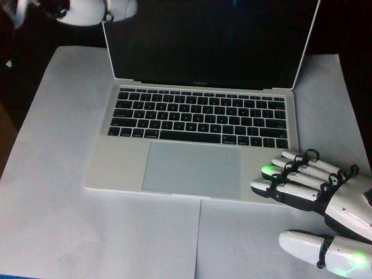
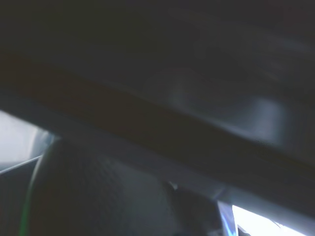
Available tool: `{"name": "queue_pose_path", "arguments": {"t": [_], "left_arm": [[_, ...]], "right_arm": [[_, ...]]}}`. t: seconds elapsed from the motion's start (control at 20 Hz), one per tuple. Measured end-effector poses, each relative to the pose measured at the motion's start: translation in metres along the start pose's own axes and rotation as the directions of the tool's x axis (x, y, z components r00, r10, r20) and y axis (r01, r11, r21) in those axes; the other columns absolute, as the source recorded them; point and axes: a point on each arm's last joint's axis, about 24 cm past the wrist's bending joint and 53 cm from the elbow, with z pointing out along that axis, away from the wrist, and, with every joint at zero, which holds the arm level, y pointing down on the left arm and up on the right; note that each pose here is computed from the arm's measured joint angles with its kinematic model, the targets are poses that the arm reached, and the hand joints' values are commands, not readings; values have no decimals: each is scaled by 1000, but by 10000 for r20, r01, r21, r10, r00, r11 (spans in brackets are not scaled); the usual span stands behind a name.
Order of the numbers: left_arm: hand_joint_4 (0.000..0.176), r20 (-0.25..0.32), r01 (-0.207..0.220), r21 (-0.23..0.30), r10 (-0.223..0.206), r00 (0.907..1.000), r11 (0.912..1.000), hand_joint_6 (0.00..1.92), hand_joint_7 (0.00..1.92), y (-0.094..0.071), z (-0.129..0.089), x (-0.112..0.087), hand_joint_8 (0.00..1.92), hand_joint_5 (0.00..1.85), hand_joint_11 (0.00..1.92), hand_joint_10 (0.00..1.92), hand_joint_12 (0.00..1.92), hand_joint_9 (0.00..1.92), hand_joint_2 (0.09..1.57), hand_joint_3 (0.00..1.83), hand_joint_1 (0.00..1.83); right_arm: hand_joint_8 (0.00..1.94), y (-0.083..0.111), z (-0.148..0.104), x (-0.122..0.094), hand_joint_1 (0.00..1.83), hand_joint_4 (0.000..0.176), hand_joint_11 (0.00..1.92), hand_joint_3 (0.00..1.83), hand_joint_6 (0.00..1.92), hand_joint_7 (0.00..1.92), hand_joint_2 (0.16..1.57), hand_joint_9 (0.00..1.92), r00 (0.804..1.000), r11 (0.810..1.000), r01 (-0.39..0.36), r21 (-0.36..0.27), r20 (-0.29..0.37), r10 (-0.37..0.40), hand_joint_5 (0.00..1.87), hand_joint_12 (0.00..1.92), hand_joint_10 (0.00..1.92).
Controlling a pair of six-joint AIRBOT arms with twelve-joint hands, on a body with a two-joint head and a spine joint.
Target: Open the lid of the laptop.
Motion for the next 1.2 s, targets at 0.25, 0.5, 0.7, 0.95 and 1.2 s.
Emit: {"name": "queue_pose_path", "arguments": {"t": [0.25, 0.5, 0.7, 0.95, 1.2], "left_arm": [[176, 8, -92, 552, 91, 10000, 9984, 11, 178, -7, -31, 4, 6, 189, 26, 8, 35, 67, 919, 0, 698], [150, -7, 224, 738, -224, 9997, 9970, 1, 179, 1, -76, 5, 0, 182, 0, 2, 207, 78, 904, 2, 555], [119, 99, 9, 1083, -20, 9999, 9941, 0, 193, -8, -96, -4, 0, 209, 0, 2, 199, 111, 935, 0, 655], [146, 1198, -152, 1262, -1, 9928, 9919, 1, 133, -15, -80, -56, 0, 208, 0, 1, 17, 35, 894, 0, 626], [176, 1186, -602, 2134, 354, 9923, 9751, 0, 112, -45, -99, -57, 0, 157, 0, 0, 0, 0, 838, 0, 599]], "right_arm": [[7, -1, 0, -1, 0, 0, 114, 0, 6, 258, 1384, 208, 10000, 10000, -39, 41, 52, 39, 299, 89, 14], [8, -2, 0, -4, 0, 0, 159, 0, 4, 297, 1378, 246, 9998, 9999, -97, 60, 155, 96, 330, 104, 10], [5, -1, 0, -8, 0, 0, 185, 0, 3, 293, 1344, 249, 9993, 9999, -155, 38, 337, 153, 330, 118, 7], [0, -2, -1, -9, 0, 0, 163, 1, 0, 294, 1386, 232, 9992, 9998, -174, 46, 370, 172, 308, 112, 0], [5, -3, -1, -9, 0, 0, 172, 0, 6, 313, 1370, 259, 9989, 9997, -220, 92, 412, 216, 330, 114, 6]]}}
